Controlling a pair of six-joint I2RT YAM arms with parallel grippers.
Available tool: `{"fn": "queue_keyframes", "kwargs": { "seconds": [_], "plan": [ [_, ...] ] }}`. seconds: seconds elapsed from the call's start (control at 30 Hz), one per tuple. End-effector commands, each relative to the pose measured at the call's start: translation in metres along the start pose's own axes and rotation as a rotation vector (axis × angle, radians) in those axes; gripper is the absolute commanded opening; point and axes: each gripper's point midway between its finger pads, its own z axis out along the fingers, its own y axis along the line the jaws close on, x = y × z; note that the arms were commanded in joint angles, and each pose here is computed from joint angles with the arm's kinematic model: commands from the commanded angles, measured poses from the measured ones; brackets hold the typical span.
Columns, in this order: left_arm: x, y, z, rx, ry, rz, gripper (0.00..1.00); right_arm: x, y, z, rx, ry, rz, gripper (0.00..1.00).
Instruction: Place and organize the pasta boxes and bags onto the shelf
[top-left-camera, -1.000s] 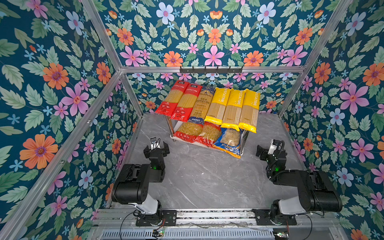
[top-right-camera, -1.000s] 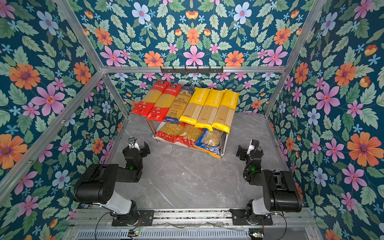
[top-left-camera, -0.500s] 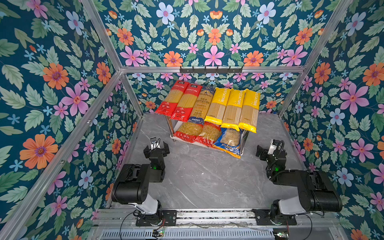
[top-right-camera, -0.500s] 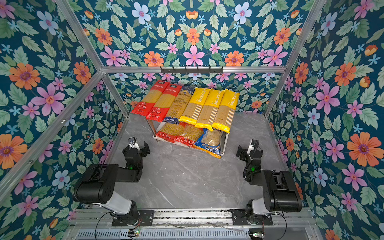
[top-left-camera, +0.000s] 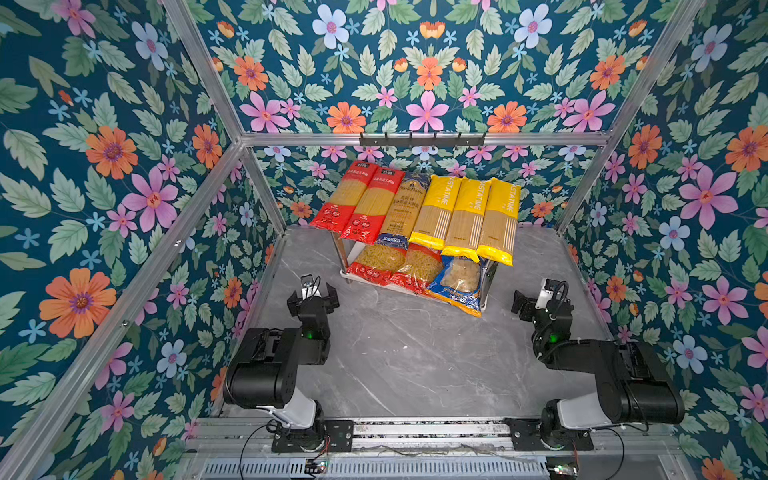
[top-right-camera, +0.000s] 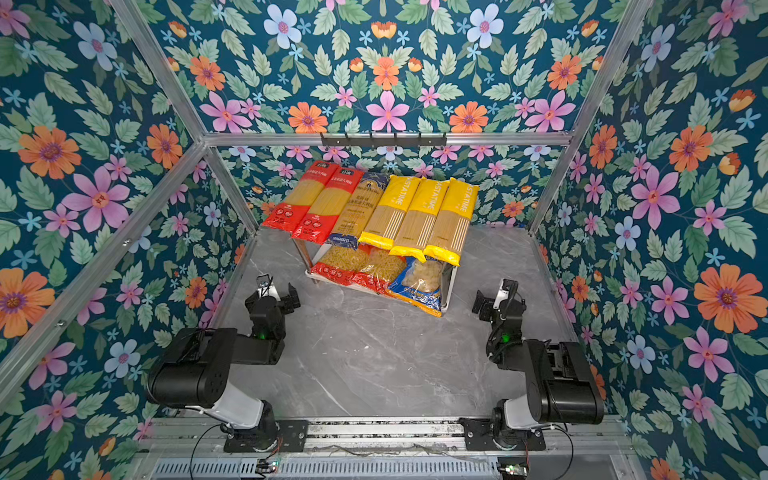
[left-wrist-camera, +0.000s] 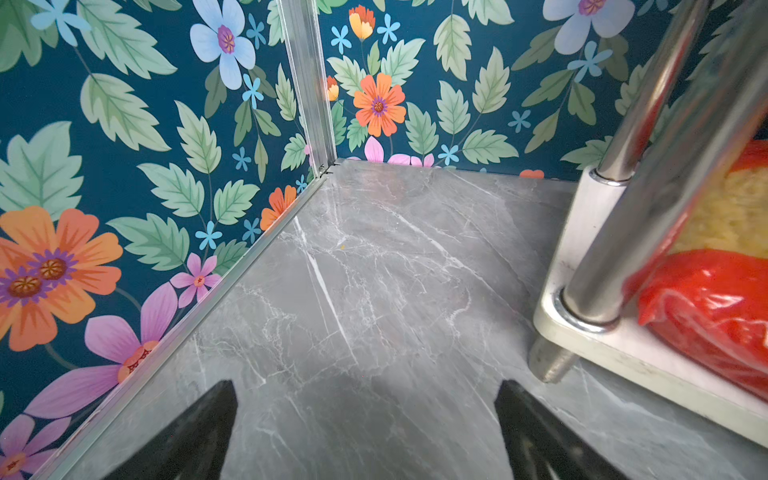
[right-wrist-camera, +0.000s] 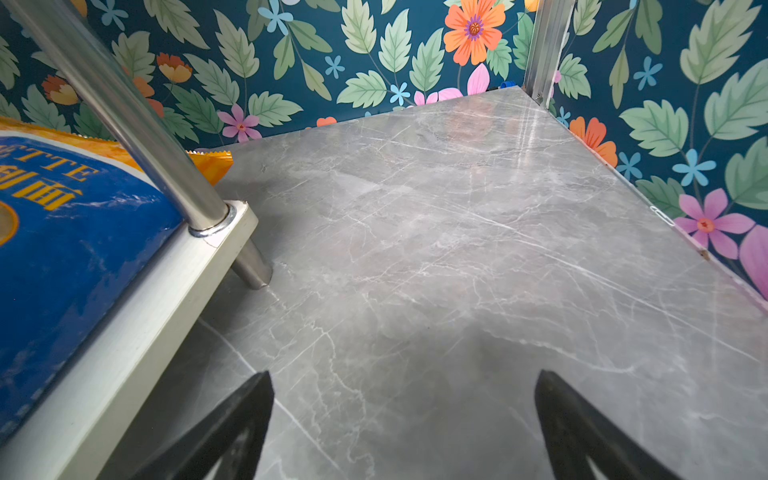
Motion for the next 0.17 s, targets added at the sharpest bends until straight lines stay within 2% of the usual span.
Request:
{"fn": "queue_keyframes", "kwargs": {
  "seconds": [0.0,0.13],
  "plan": [
    [-0.0015,-0.0023,0.0031,0.003,0.003,0.004,1.00,-0.0067,-0.0004,0.0007,0.007,-0.025,-0.016,0.99],
    [-0.0029,-0.0008,-0.0003,0.005,-0.010,-0.008,1.00,-0.0074,-0.0001,0.0008,0.005,-0.027,-0.014,0.99]
  ]
}}
